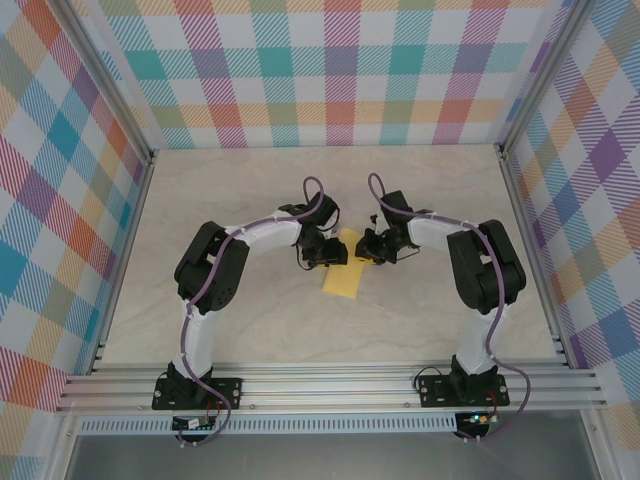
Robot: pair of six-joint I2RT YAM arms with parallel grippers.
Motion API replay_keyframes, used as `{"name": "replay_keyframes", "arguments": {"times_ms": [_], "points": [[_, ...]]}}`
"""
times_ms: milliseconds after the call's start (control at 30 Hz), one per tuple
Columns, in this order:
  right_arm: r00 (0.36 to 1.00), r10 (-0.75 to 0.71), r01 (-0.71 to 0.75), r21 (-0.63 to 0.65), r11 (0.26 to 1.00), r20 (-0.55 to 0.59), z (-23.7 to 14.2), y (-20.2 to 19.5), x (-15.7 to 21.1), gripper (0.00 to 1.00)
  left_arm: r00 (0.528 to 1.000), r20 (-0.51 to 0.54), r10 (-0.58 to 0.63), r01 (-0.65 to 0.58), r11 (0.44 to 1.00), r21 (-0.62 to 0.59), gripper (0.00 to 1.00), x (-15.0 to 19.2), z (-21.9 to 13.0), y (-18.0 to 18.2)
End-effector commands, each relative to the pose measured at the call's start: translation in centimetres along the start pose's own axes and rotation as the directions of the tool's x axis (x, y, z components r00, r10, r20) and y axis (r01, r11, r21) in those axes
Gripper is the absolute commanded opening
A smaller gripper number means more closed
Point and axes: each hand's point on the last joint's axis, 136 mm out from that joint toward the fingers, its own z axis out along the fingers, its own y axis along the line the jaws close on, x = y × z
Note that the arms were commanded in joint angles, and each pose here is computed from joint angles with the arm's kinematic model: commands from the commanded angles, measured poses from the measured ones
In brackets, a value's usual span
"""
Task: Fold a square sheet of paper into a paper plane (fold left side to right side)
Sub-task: Hold the square sheet of paper at the center of the table, then first fold the square sheet of paper in half at the center of the table.
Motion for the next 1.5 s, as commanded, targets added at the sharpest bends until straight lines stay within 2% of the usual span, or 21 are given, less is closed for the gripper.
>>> {"name": "replay_keyframes", "arguments": {"times_ms": [0, 167, 533, 600, 767, 867, 1067, 1333, 1467], "points": [[0.998, 0.030, -0.027, 0.061, 0.998, -0.048, 0.9, -1.4, 0.8, 0.17, 0.994, -0.111, 0.016, -0.018, 1.000, -0.022, 0.48, 3.1, 2.4, 0.1], [0.995, 0.053, -0.042, 0.124, 0.991, -0.085, 1.5, -3.2, 1.9, 0.17, 0.996, -0.075, 0.038, -0.039, 0.999, -0.007, 0.49, 2.4, 0.8, -0.7], [0.991, 0.076, -0.060, 0.139, 0.989, -0.114, 2.3, -4.1, 2.7, 0.17, 0.996, 0.078, 0.042, -0.047, 0.997, 0.064, 0.56, 0.4, -6.2, -2.5], [0.991, 0.073, -0.058, 0.134, 0.989, -0.112, 2.4, -4.0, 2.6, 0.17, 0.996, 0.080, 0.039, -0.047, 0.993, 0.106, 0.53, 0.5, -6.4, -3.2], [0.991, 0.075, -0.060, 0.130, 0.990, -0.112, 2.5, -4.0, 2.6, 0.16, 0.998, 0.031, 0.048, -0.054, 0.966, 0.251, 0.39, 1.3, -5.1, -5.6], [0.991, 0.076, -0.060, 0.132, 0.989, -0.114, 2.6, -4.0, 2.7, 0.16, 0.999, -0.004, 0.045, -0.043, 0.959, 0.279, 0.37, 1.6, -3.9, -6.1], [0.990, 0.075, -0.058, 0.137, 0.989, -0.118, 2.6, -4.1, 2.7, 0.16, 0.999, -0.042, 0.022, -0.013, 0.977, 0.213, 0.35, 2.2, -1.6, -4.2], [0.990, 0.070, -0.052, 0.148, 0.988, -0.122, 2.7, -4.2, 2.8, 0.16, 0.996, -0.087, -0.022, 0.024, 0.999, 0.031, 0.31, 3.9, 0.7, 0.6], [0.990, 0.067, -0.048, 0.157, 0.986, -0.123, 2.6, -4.2, 2.9, 0.17, 0.993, -0.107, -0.053, 0.053, 0.999, -0.004, 0.30, 5.0, 1.3, 2.5]]}}
